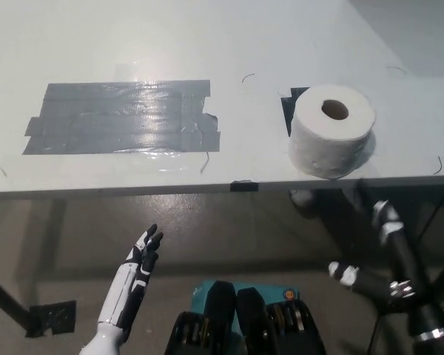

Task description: A toilet paper roll is kept on the black spot on the desk infront of the robot and the robot inserts its right thumb into the hole in the centre to grab the roll. Then it passes the roll to a person.

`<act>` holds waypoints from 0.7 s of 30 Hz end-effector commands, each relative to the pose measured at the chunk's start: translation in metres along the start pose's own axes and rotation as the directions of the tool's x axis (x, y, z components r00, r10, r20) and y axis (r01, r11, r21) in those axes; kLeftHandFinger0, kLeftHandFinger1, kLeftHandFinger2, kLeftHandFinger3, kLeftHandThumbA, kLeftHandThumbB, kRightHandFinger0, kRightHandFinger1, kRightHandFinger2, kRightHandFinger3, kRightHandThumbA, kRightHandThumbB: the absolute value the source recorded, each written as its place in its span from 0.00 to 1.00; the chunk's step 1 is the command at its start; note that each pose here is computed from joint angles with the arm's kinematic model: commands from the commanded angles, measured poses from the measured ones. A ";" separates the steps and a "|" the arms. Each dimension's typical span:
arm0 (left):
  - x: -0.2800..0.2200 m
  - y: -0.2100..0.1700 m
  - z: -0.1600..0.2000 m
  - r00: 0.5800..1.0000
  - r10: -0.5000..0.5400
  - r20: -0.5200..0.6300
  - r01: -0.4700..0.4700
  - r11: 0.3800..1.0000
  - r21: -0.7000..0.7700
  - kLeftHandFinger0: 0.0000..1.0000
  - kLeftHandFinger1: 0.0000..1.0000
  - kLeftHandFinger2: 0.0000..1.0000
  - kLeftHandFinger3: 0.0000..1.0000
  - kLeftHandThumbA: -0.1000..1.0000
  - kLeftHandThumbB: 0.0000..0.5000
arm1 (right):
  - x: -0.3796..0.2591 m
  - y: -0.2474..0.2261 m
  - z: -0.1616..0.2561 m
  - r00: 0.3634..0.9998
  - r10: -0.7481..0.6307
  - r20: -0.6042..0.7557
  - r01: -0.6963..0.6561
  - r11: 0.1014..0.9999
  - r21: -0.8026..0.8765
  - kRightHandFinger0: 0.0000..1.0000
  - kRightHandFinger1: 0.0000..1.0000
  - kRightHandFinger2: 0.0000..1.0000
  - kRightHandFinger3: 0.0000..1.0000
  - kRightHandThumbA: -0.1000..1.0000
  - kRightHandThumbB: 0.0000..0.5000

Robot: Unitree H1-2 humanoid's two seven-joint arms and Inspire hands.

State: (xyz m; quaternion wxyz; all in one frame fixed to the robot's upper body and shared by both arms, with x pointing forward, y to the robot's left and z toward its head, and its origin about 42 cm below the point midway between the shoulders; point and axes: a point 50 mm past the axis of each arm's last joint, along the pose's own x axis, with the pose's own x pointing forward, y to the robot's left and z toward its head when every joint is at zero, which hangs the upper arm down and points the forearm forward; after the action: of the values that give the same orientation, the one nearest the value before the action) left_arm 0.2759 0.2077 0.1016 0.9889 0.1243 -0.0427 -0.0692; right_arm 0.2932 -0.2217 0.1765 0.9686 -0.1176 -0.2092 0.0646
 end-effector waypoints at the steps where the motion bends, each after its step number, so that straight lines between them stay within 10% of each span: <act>1: 0.009 0.004 0.019 0.996 0.013 0.083 -0.014 1.000 0.016 1.00 1.00 1.00 1.00 1.00 0.15 | 0.043 -0.055 0.102 0.932 -0.066 0.356 0.105 0.990 -0.092 1.00 1.00 1.00 1.00 1.00 0.50; 5: 0.008 0.006 0.019 0.996 0.022 0.081 -0.023 1.000 0.010 1.00 1.00 1.00 1.00 1.00 0.14 | 0.090 -0.091 0.133 0.919 -0.043 0.391 0.107 0.984 -0.144 1.00 1.00 1.00 1.00 1.00 0.59; 13: 0.000 0.006 0.016 0.997 0.024 0.070 -0.024 1.000 0.000 1.00 1.00 1.00 1.00 1.00 0.10 | 0.198 -0.137 0.152 0.998 0.041 0.053 -0.017 0.921 -0.389 1.00 1.00 1.00 1.00 1.00 0.84; 21: 0.004 0.009 0.017 0.997 0.027 0.077 -0.028 1.000 0.008 1.00 1.00 1.00 1.00 1.00 0.14 | 0.304 -0.150 0.167 0.949 0.205 -0.239 -0.290 0.867 -0.406 1.00 1.00 1.00 1.00 1.00 0.84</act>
State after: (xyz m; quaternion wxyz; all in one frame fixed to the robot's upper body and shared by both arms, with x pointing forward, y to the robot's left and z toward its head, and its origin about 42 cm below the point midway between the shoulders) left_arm 0.2741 0.2085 0.1003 0.9892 0.1242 -0.0393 -0.0675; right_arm 0.4443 -0.2753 0.3915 0.9195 -0.2896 -0.2577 0.0651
